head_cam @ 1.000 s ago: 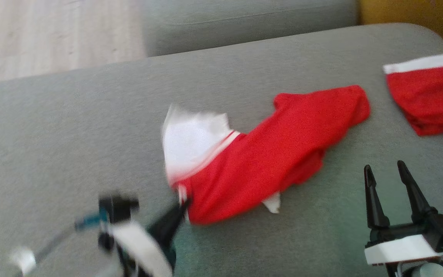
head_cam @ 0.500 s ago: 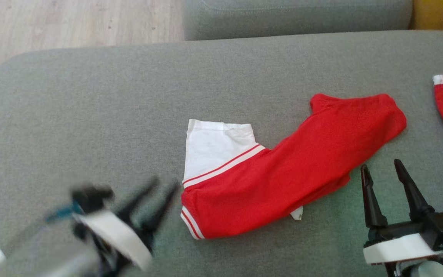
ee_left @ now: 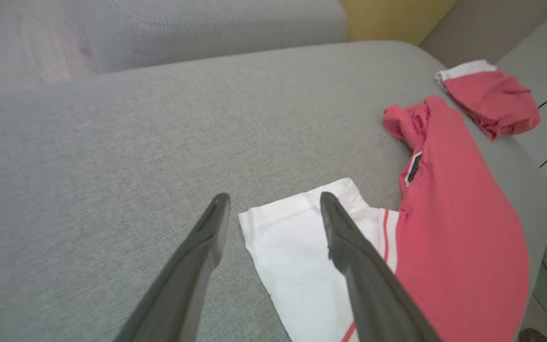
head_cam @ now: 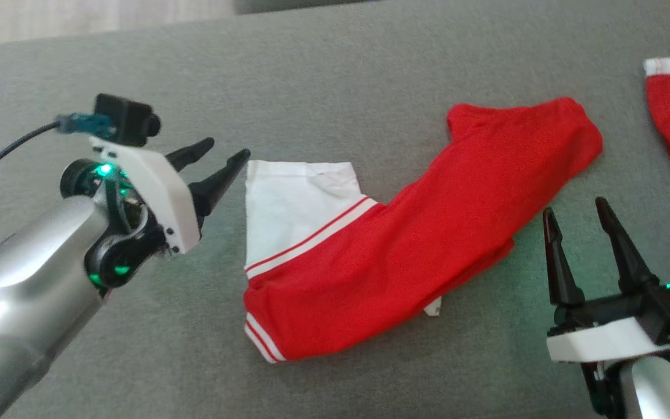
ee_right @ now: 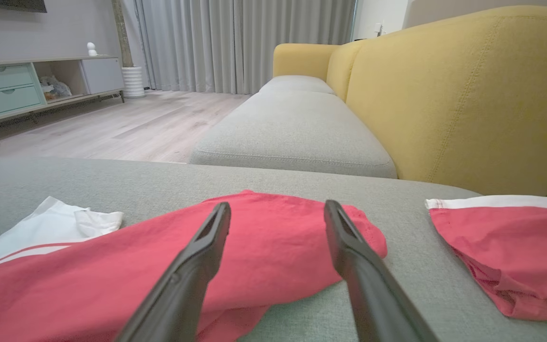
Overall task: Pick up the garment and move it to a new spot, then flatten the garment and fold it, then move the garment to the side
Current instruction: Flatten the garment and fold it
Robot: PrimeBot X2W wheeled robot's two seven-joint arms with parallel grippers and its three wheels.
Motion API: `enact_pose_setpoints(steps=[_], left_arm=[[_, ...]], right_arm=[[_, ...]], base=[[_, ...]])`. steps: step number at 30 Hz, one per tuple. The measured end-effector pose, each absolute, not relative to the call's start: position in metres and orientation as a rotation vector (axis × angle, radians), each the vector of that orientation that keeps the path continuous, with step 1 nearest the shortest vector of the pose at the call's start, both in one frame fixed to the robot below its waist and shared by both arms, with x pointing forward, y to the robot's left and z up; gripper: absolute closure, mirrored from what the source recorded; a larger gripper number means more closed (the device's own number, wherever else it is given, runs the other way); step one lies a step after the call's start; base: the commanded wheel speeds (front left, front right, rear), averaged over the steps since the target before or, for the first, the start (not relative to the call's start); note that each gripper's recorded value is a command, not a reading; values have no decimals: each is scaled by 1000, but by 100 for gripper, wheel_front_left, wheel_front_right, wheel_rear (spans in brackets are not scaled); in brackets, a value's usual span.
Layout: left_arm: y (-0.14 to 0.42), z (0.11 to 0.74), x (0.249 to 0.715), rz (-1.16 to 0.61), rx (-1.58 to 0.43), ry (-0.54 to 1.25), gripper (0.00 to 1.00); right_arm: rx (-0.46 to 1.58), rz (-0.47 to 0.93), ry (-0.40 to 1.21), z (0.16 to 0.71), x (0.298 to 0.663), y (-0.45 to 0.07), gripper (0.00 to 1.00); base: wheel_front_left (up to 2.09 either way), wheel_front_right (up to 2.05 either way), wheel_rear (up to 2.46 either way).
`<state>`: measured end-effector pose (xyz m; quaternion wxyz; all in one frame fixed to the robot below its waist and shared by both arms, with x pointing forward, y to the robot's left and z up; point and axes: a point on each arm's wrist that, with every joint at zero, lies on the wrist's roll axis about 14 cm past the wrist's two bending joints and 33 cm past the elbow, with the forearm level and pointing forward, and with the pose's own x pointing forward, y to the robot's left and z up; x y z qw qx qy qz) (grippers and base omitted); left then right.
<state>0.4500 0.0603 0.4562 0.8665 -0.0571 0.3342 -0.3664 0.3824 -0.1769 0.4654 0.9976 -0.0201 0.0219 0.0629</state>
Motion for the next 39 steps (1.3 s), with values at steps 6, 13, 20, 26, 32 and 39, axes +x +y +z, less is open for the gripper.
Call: enact_pose_setpoints(steps=[6, 13, 20, 26, 32, 39], left_arm=[[57, 412, 456, -772, -8, 845, 0], [51, 379, 454, -778, 23, 948, 0], [44, 374, 455, -806, 51, 962, 0], [39, 374, 456, -820, 28, 960, 72], [38, 376, 447, -841, 22, 966, 100], [60, 409, 478, -804, 85, 788, 100]], right_arm=[[-49, 98, 61, 460, 385, -187, 0], [-59, 62, 76, 457, 383, -199, 0], [-64, 49, 85, 455, 382, -203, 0], [-67, 47, 74, 457, 386, -205, 0], [-69, 49, 68, 459, 387, -205, 0], [-53, 95, 73, 456, 399, -201, 0]], base=[[0, 0, 0], [0, 0, 0], [0, 0, 0], [0, 0, 0], [0, 0, 0], [0, 0, 0]])
